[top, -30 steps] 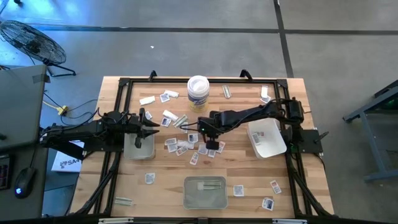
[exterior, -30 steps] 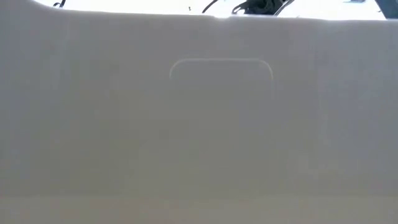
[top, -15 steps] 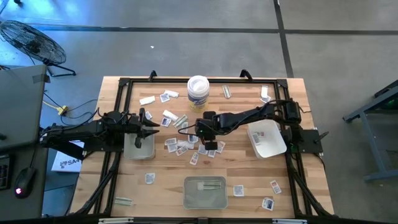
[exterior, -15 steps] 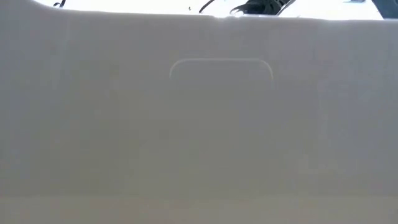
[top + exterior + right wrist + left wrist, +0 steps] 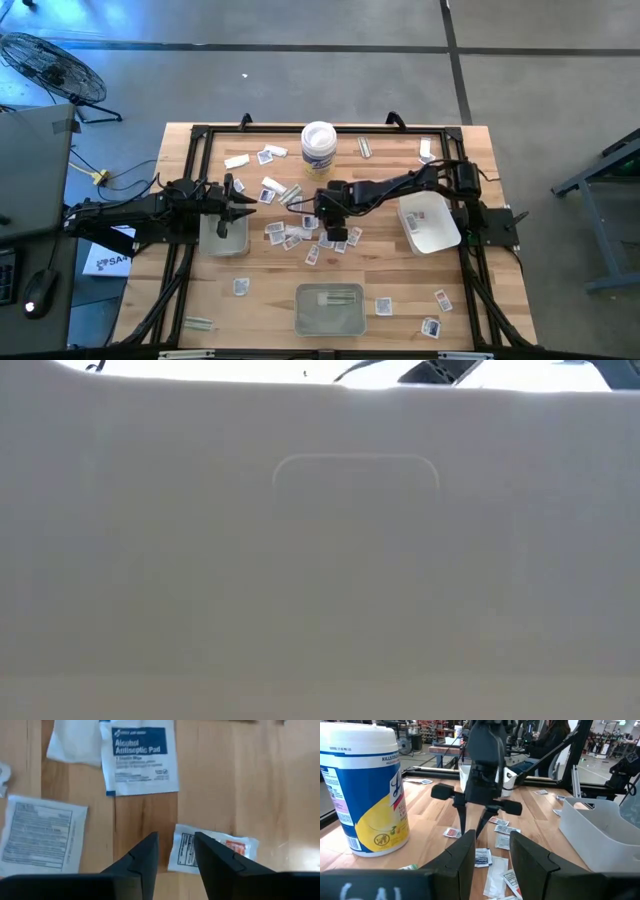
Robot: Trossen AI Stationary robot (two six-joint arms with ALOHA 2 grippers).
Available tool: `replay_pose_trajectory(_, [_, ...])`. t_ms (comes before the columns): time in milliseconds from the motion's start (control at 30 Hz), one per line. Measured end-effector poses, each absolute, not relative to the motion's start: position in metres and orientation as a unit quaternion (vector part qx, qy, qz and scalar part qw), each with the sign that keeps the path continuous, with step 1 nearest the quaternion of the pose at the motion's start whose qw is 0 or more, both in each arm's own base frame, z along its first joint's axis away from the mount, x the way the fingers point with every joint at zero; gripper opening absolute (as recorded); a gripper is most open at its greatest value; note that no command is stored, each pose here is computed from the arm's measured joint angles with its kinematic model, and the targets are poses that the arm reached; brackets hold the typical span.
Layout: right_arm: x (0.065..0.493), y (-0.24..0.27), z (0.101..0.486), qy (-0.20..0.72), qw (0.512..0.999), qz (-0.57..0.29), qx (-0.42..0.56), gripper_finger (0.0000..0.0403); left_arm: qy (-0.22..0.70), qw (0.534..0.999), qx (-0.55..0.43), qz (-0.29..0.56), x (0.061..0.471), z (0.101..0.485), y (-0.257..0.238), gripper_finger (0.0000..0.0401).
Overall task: Pick & Place First Aid Supplies
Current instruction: Put the orange ointment pack into the white bin
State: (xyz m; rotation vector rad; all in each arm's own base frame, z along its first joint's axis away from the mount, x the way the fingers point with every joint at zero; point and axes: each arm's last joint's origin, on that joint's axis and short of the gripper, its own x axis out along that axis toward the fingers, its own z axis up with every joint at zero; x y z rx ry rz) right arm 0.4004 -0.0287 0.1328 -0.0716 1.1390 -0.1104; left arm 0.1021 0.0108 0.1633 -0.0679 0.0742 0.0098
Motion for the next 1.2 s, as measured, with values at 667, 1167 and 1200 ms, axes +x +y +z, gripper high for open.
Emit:
replay_pose_trajectory(667, [0.38,-0.041,0.109,0.558,0.826,-0.072,-0.006,0.0004,0.037,0.999,-0.034,0.004,0.102,0.163,0.011,0.012])
replay_pose_trajectory(1167, [0.382,-0.032,0.139,0.536,0.837,-0.108,0.025,0.0001,0.037,0.999,-0.034,0.003,0.102,0.163,0.011,0.012])
replay_pose_trajectory(1200, [0.382,-0.031,0.144,0.531,0.84,-0.107,0.03,0.0001,0.037,0.999,-0.034,0.003,0.102,0.163,0.011,0.012])
